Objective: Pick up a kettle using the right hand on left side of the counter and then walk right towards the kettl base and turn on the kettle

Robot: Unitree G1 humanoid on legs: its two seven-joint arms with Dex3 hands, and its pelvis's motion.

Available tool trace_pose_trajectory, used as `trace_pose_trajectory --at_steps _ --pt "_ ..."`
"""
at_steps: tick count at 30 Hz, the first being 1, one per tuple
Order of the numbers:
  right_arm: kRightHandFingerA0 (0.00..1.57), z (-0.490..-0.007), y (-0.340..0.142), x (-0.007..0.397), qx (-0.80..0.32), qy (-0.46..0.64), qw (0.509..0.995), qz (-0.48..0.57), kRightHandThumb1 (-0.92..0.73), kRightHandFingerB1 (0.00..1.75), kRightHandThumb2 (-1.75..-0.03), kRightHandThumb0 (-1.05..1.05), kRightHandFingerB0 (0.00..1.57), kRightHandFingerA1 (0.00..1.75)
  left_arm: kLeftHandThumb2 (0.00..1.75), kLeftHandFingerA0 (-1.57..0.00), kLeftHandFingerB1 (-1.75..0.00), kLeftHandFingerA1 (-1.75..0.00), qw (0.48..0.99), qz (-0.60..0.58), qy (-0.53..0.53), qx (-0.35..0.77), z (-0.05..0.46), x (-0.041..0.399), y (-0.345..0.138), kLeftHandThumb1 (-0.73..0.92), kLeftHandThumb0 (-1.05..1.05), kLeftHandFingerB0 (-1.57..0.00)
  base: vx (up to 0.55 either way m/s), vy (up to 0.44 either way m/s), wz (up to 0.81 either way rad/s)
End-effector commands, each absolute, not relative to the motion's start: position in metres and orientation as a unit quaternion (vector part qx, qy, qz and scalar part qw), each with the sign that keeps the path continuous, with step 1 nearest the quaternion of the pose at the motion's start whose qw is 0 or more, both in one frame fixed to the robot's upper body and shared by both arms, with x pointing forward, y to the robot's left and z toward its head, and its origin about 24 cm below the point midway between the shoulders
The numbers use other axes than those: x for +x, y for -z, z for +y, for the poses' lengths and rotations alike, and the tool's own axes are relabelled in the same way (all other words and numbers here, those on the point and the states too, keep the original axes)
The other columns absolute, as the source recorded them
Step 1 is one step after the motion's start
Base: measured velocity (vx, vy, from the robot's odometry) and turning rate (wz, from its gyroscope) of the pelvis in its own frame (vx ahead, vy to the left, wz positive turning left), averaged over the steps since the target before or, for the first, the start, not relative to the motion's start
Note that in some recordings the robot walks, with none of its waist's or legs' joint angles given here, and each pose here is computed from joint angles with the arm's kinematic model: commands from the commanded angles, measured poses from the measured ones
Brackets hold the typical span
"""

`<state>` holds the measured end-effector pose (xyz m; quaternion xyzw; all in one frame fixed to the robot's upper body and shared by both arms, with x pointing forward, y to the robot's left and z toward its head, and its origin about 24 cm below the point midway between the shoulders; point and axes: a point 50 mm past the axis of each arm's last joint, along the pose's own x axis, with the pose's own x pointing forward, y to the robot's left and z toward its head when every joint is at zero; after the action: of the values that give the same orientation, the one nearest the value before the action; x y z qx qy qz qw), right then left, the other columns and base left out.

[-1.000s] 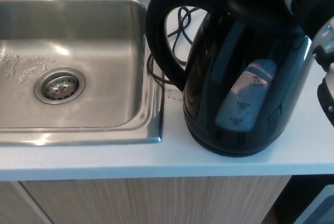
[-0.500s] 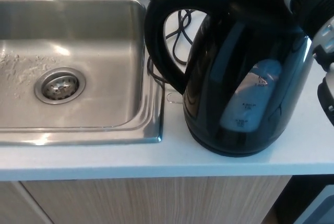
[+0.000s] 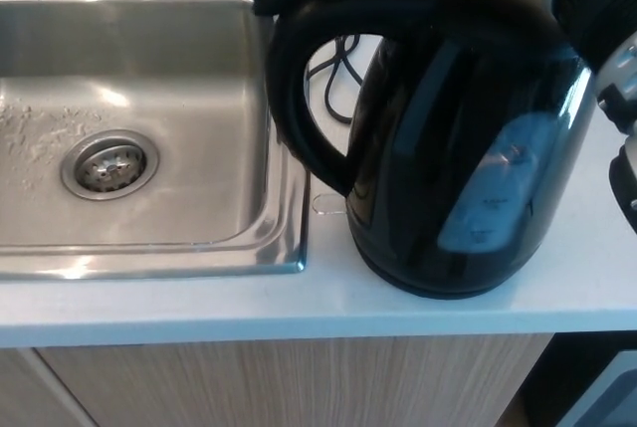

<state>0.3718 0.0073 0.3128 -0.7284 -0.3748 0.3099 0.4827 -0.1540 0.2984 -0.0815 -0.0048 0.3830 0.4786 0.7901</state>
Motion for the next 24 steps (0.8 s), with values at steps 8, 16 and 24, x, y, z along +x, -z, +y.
trace_pose_trajectory --at_steps 8,16,24 --pt "0.79 0.008 -0.314 0.355 -0.705 -0.357 0.449 -0.417 -0.88 0.59 -0.65 -0.79 0.66 0.81 1.07 -1.08 -0.96 -1.06 0.803 0.354 -0.476 0.049 0.301 -0.148 0.074 0.51 -0.04 -0.99 0.0 0.0 0.0" --pt "0.66 0.01 -0.328 0.356 -0.709 -0.301 0.46 -0.442 -0.85 0.59 -0.65 -0.75 0.53 0.82 1.14 -1.06 -0.84 -0.95 0.812 0.347 -0.465 0.067 0.307 -0.14 0.072 0.51 -0.04 -0.95 0.0 0.0 0.0" --pt "0.63 0.011 -0.371 0.352 -0.699 -0.194 0.487 -0.487 -0.82 0.64 -0.65 -0.69 0.38 0.86 1.1 -1.14 -0.79 -0.87 0.832 0.293 -0.465 0.077 0.316 -0.115 0.072 0.51 -0.02 -1.0 0.0 0.0 0.0"
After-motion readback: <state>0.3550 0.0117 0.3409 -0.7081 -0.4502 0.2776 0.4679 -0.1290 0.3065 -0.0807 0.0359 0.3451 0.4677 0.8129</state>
